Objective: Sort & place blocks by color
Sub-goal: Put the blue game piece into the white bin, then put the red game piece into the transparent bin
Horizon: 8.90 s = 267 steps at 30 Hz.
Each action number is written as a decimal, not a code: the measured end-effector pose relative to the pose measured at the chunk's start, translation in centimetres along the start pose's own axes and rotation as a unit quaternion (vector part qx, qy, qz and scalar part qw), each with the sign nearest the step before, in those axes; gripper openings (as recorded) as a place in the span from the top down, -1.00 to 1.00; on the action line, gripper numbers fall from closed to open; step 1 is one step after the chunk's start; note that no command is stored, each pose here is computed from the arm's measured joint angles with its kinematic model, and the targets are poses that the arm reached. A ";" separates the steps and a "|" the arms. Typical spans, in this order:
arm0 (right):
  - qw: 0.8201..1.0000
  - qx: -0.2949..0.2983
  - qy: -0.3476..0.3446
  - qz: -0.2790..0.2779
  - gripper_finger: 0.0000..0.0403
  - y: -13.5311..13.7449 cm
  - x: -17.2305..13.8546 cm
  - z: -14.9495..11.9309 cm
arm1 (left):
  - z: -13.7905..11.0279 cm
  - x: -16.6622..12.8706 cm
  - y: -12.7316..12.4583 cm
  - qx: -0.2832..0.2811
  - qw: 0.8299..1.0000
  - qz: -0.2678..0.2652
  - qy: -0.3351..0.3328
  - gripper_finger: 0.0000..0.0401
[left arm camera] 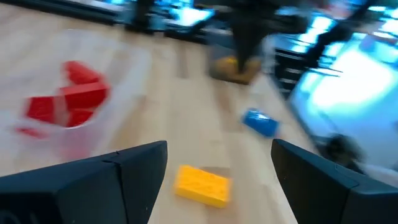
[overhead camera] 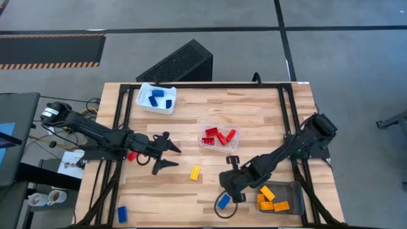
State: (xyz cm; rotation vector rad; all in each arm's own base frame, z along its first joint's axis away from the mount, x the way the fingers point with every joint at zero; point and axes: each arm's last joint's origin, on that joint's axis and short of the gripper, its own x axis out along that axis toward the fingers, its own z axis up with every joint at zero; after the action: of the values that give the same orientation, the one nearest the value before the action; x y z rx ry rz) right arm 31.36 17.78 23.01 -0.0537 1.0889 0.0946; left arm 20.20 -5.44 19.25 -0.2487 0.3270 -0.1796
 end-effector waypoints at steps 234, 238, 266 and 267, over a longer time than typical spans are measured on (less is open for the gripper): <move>0.819 -0.048 -0.561 -0.109 0.67 -1.7 -6.1 9.1 | 9.5 -10.8 8.5 -0.062 0.900 0.392 0.183 -0.19; 0.819 -0.045 -0.562 -0.108 0.67 -1.8 -6.1 9.1 | 7.9 -11.5 6.1 -0.067 0.891 0.365 0.261 -0.13; 0.819 -0.037 -0.564 -0.097 0.67 -1.4 -6.2 9.0 | 0.3 -6.0 1.5 -0.128 0.690 0.359 0.615 -0.24; 0.819 -0.037 -0.564 -0.097 0.67 -1.4 -6.2 9.0 | 0.0 -5.6 1.6 -0.120 0.682 0.358 0.627 -0.25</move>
State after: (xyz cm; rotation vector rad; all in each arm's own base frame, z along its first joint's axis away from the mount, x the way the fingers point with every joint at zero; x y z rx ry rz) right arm 36.61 16.87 32.63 -0.1541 -0.1234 -0.0250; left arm 15.19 -2.73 20.48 -0.2043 1.8149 0.5388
